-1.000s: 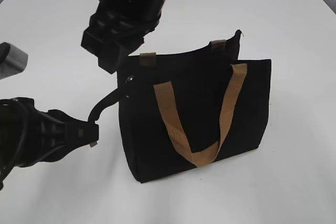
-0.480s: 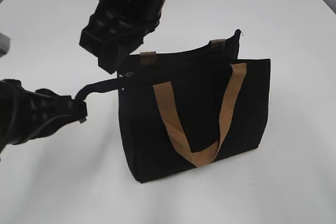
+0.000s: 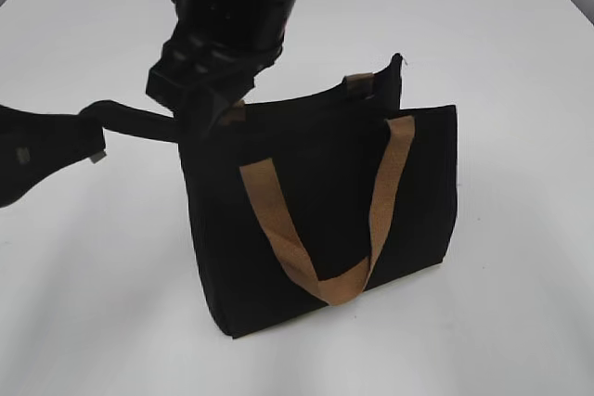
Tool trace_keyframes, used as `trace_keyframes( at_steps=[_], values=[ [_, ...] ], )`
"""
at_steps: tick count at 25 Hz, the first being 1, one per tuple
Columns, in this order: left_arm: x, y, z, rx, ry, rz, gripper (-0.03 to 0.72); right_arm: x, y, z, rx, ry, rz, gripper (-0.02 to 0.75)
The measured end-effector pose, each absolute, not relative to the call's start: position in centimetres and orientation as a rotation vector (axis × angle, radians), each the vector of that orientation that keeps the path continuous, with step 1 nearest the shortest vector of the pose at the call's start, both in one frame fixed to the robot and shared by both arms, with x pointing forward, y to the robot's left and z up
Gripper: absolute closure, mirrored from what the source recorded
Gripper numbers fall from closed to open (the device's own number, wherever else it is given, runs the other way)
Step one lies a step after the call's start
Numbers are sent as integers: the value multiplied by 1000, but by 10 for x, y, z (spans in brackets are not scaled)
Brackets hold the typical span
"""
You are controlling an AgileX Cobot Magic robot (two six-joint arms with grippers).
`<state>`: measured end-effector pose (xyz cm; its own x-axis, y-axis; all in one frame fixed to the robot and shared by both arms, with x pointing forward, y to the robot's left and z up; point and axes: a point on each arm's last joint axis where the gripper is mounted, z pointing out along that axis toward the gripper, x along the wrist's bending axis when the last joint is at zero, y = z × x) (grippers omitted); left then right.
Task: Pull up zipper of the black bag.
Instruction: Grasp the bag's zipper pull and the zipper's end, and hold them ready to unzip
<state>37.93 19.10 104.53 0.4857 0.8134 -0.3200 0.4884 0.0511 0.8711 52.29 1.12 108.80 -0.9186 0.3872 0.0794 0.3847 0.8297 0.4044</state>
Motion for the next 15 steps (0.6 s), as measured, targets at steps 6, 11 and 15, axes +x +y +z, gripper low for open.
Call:
trace_keyframes(
  at_steps=[6, 11, 15],
  values=[
    [376, 193, 1041, 1717, 1100, 407, 664, 526, 14, 1083, 663, 2990, 671, 370],
    [369, 189, 1034, 1829, 1079, 373, 664, 530, 19, 1074, 723, 2981, 680, 335],
    [363, 180, 1029, 1918, 994, 358, 664, 527, 19, 1075, 722, 3016, 691, 335]
  ],
)
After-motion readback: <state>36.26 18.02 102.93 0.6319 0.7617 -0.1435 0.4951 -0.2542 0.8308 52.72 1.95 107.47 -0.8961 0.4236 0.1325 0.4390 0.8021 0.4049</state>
